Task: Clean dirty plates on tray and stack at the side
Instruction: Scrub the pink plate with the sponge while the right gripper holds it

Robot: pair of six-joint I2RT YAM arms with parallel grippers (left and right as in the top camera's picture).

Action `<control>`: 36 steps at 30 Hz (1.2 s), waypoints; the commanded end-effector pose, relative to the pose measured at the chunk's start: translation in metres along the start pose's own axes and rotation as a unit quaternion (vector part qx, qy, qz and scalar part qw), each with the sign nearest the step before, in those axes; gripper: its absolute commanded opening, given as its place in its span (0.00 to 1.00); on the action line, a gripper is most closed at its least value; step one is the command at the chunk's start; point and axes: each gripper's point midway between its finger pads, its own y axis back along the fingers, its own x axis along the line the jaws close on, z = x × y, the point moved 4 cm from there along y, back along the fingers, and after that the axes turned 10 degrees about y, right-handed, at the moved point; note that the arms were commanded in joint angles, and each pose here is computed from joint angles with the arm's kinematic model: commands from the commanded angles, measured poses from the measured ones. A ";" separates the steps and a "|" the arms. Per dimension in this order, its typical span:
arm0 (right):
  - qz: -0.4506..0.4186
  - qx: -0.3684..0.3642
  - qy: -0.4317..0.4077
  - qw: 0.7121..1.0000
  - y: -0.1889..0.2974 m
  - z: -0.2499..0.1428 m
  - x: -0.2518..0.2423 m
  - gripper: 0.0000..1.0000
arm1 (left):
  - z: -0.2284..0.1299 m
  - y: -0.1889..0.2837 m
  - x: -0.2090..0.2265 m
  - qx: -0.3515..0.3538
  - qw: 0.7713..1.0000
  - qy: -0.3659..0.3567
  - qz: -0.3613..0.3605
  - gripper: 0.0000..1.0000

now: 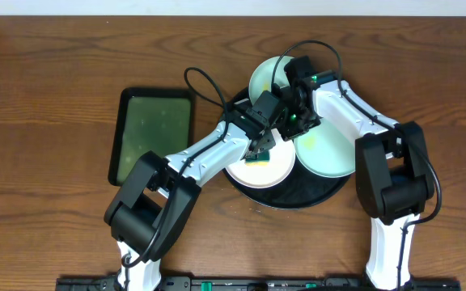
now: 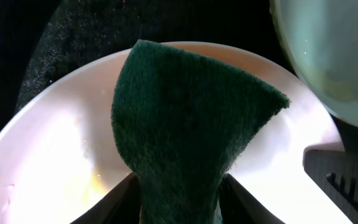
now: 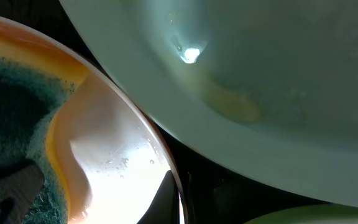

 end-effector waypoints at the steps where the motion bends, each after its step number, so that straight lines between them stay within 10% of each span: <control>1: -0.015 0.008 -0.015 1.000 -0.005 -0.001 -0.005 0.01 | 0.008 0.005 0.001 -0.016 1.000 -0.015 0.001 0.41; 9: -0.014 0.009 -0.015 1.000 -0.005 -0.001 -0.004 0.02 | 0.008 0.006 0.001 -0.017 0.999 -0.030 0.000 0.22; 19: -0.014 0.009 -0.014 1.000 -0.005 -0.001 -0.004 0.02 | 0.013 0.035 -0.005 -0.028 0.999 -0.035 -0.024 0.48; 36: -0.013 0.011 -0.015 1.000 -0.005 -0.002 -0.004 0.01 | 0.008 0.009 0.004 -0.017 0.995 -0.099 0.009 0.51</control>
